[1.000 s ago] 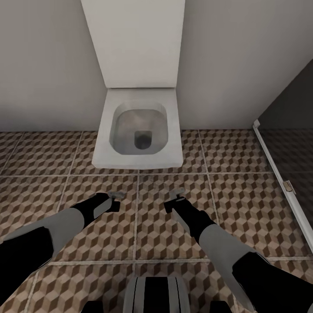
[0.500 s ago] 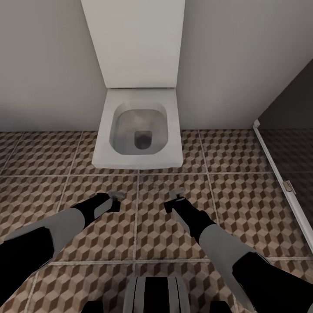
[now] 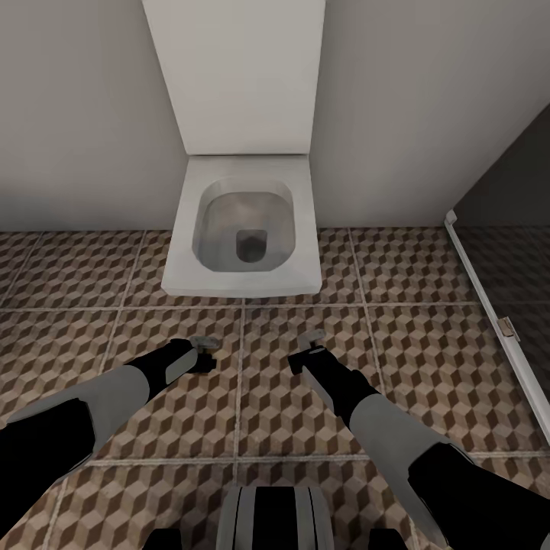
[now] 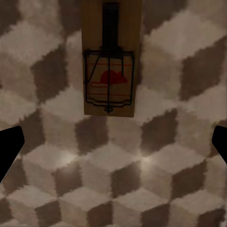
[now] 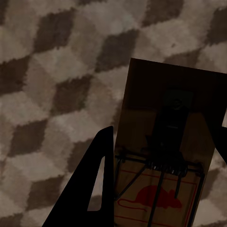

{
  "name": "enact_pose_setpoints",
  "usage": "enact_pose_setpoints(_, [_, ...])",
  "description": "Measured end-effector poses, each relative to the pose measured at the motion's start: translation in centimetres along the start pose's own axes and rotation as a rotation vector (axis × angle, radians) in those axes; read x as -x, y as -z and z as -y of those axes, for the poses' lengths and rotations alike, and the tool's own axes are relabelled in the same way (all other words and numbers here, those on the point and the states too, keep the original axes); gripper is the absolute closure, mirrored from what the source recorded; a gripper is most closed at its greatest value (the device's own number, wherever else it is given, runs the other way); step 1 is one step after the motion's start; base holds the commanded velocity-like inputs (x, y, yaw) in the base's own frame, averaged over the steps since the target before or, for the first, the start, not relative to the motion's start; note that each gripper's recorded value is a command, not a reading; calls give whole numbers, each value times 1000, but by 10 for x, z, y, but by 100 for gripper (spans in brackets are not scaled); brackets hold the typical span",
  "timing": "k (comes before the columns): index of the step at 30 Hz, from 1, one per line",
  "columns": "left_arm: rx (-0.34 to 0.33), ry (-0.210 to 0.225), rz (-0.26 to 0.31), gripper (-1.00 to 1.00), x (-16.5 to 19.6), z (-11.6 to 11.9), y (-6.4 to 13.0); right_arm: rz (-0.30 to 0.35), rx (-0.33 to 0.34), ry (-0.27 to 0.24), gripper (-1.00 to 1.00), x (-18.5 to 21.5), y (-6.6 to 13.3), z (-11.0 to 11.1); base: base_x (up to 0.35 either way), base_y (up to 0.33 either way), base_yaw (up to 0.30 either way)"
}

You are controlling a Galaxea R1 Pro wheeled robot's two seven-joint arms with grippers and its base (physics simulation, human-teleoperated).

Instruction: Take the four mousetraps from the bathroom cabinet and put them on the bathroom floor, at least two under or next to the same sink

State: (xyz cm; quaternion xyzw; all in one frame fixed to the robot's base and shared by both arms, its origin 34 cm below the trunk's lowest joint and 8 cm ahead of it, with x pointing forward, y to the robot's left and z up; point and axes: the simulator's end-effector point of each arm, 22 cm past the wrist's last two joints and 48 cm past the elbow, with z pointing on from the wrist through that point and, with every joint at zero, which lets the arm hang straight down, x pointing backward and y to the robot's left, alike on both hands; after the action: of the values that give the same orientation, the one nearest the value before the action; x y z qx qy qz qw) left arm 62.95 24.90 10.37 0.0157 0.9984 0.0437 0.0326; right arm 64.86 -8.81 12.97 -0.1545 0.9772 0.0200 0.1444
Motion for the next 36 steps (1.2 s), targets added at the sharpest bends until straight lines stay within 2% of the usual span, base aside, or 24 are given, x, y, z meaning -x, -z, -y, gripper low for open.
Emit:
enact_pose_setpoints(16, [0,0,0,-100,0,0,0,0,0,1,100,0,0,0,0,5,0])
enact_pose_setpoints(26, [1,1,0,-100,0,-1,0,0,0,-1,100,0,0,0,0,210,0])
enact_pose_setpoints(36, [0,1,0,-100,0,-1,0,1,0,-1,100,0,0,0,0,41,0])
